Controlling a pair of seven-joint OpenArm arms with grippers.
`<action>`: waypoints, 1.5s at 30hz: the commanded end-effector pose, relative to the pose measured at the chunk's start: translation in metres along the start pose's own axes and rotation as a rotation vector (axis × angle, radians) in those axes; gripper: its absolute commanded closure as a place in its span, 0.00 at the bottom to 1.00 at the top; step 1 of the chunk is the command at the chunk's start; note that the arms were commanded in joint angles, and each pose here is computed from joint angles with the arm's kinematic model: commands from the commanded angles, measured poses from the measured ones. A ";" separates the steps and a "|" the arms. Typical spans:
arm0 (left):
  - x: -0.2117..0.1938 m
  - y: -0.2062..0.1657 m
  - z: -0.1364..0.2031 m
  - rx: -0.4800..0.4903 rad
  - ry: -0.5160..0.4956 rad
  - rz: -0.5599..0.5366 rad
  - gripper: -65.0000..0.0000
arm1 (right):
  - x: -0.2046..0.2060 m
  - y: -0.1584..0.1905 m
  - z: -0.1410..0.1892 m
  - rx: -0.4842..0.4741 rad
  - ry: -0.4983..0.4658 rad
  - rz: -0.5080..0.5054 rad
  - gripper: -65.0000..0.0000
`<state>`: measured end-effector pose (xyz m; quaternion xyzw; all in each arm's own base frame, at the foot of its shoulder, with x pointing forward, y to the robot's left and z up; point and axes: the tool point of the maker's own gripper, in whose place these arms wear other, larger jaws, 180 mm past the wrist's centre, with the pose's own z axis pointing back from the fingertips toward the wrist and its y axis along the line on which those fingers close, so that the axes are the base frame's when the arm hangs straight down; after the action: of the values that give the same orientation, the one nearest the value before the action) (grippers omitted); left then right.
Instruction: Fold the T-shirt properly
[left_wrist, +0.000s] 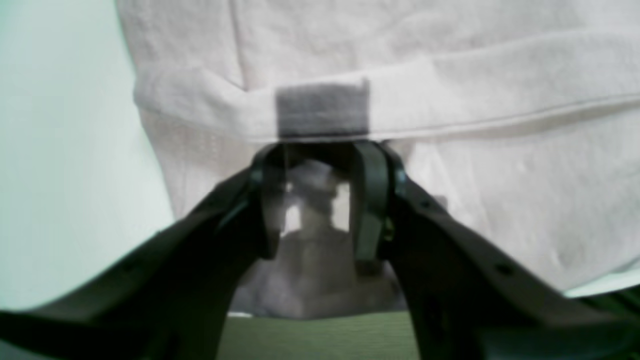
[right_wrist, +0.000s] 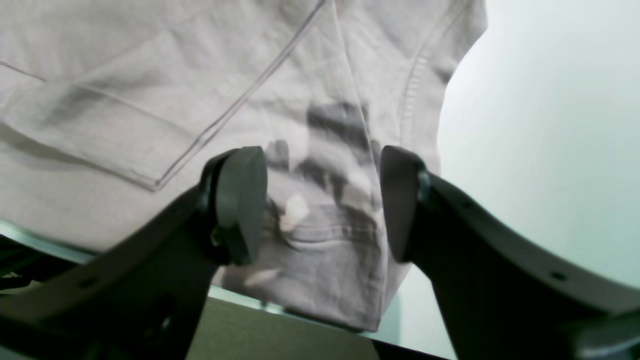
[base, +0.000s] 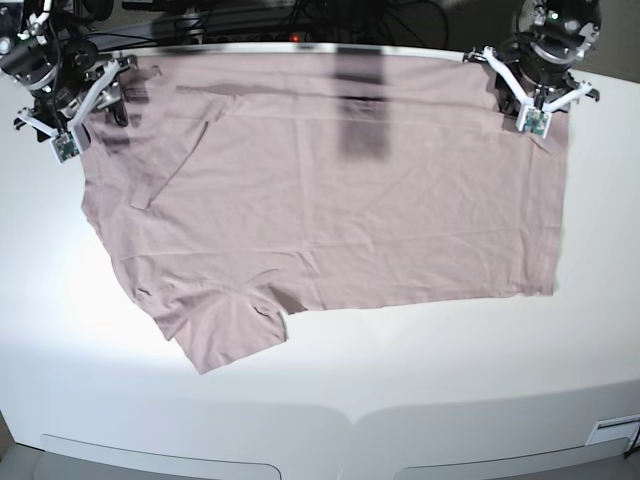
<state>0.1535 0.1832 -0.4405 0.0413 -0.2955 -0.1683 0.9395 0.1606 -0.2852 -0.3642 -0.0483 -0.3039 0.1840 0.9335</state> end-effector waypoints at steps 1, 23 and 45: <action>0.001 0.005 0.003 0.024 -0.004 -0.005 0.67 | 0.012 -0.004 0.005 -0.004 -0.042 0.006 0.45; 0.067 0.030 -0.009 0.087 -0.174 0.008 0.67 | 0.049 -0.008 -0.001 0.015 -0.142 -0.049 0.45; 0.058 0.027 -0.066 0.121 -0.077 0.091 0.67 | 0.082 -0.007 -0.002 0.045 -0.251 -0.077 0.45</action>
<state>0.2555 0.1774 -0.4491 0.0645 -0.3782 -0.1093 0.9170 0.2189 -0.2615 -0.3313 0.0098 -0.3966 0.1494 0.9057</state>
